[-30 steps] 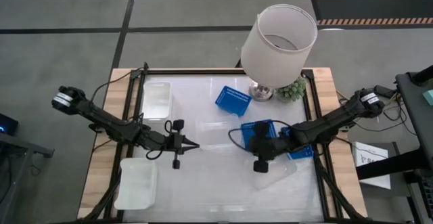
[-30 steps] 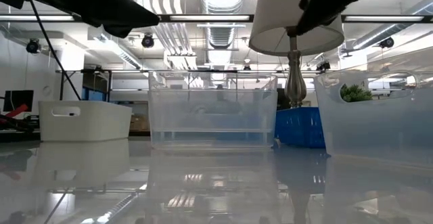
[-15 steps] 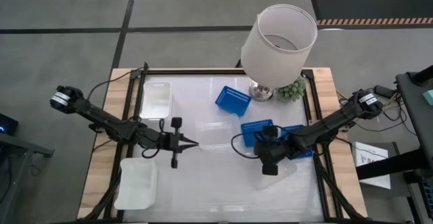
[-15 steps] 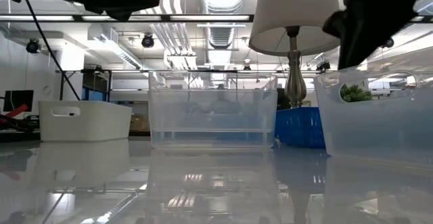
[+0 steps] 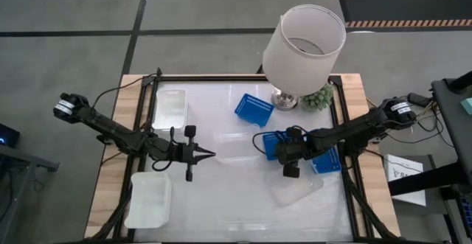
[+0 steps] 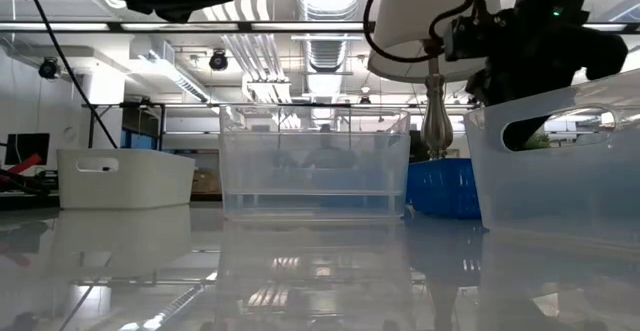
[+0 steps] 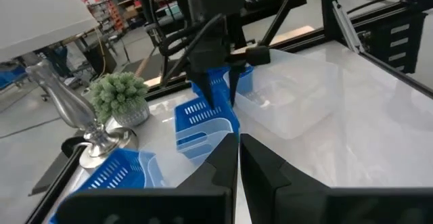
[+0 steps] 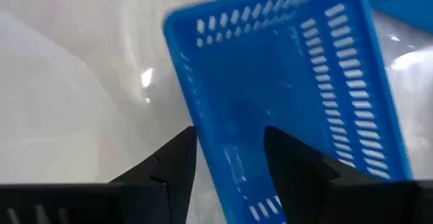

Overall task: Stack baskets by color
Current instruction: Stack the middle blue bin on top of the top blue bin

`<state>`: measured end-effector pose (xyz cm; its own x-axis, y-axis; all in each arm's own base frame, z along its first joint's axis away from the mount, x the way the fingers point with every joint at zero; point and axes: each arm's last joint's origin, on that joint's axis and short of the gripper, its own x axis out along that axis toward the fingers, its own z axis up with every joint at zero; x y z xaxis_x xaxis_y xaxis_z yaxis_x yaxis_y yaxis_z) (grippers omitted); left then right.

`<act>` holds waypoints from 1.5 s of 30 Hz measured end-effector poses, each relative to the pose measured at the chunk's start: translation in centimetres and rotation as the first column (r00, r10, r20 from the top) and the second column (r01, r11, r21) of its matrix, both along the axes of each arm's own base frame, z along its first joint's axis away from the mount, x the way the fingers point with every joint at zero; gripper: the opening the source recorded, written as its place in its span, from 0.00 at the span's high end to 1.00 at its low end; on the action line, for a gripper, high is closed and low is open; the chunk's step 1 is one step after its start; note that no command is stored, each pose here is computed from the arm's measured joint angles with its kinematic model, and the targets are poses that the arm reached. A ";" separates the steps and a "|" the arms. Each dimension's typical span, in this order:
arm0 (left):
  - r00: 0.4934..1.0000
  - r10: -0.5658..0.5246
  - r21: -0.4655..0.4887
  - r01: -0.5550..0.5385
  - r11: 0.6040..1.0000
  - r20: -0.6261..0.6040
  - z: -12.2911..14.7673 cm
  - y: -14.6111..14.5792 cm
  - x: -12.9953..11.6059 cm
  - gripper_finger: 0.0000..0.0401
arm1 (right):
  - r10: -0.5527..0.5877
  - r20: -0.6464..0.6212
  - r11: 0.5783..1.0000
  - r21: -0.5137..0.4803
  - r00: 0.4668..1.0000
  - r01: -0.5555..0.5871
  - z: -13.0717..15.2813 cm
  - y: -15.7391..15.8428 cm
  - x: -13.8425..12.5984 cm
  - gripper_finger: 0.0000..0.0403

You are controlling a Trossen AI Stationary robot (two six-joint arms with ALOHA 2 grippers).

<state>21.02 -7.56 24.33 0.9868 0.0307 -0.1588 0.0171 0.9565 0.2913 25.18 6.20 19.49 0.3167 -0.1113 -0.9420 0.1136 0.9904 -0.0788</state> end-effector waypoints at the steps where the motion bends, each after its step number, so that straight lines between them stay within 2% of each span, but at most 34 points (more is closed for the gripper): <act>1: 1.000 0.003 0.001 -0.003 1.000 0.000 0.0 0.0 0.0 1.00 | 0.009 0.011 1.000 0.014 1.000 -0.009 0.0 -0.1 0.2 0.58; 7: 1.000 0.001 0.022 -0.001 1.000 -0.004 -0.1 0.0 0.0 1.00 | 0.030 0.007 0.999 0.031 1.000 -0.031 -0.4 -0.4 0.2 0.60; 15: 1.000 0.000 0.028 0.001 1.000 -0.004 -0.1 0.0 0.0 1.00 | 0.031 0.020 0.999 0.033 0.999 -0.032 -1.9 -0.5 -0.3 0.68; 19: 1.000 0.000 0.029 0.001 1.000 -0.008 -0.2 0.0 0.1 1.00 | 0.031 0.027 0.999 0.033 0.999 -0.032 -2.1 -0.5 -0.3 0.77; 25: 1.000 0.000 0.028 0.001 1.000 -0.007 -0.1 0.0 0.1 1.00 | 0.053 0.028 0.998 0.039 0.998 -0.054 -1.9 -0.4 -0.2 0.96; 29: 1.000 0.000 0.029 0.001 1.000 -0.007 -0.1 0.0 0.1 1.00 | 0.056 0.034 0.997 0.048 0.998 -0.057 -1.7 -0.3 0.0 0.97; 34: 1.000 -0.007 0.115 0.007 0.993 -0.003 0.0 0.0 0.0 1.00 | 0.057 0.016 0.998 0.028 0.998 -0.058 -0.3 -0.3 0.3 0.97; 38: 0.997 0.068 0.211 -0.075 0.975 0.040 1.0 0.4 -0.2 1.00 | 0.021 -0.001 0.999 -0.051 1.000 -0.021 2.0 -0.4 0.7 0.97; 41: 0.975 0.193 0.251 -0.216 0.944 0.114 2.0 0.9 -0.6 1.00 | -0.025 0.019 0.992 -0.120 1.000 0.027 4.2 -0.6 1.1 0.97; 45: 0.912 0.367 0.201 -0.400 0.894 0.183 3.4 1.7 -1.6 1.00 | -0.111 0.078 0.978 -0.169 0.991 0.123 7.1 -1.3 1.8 0.97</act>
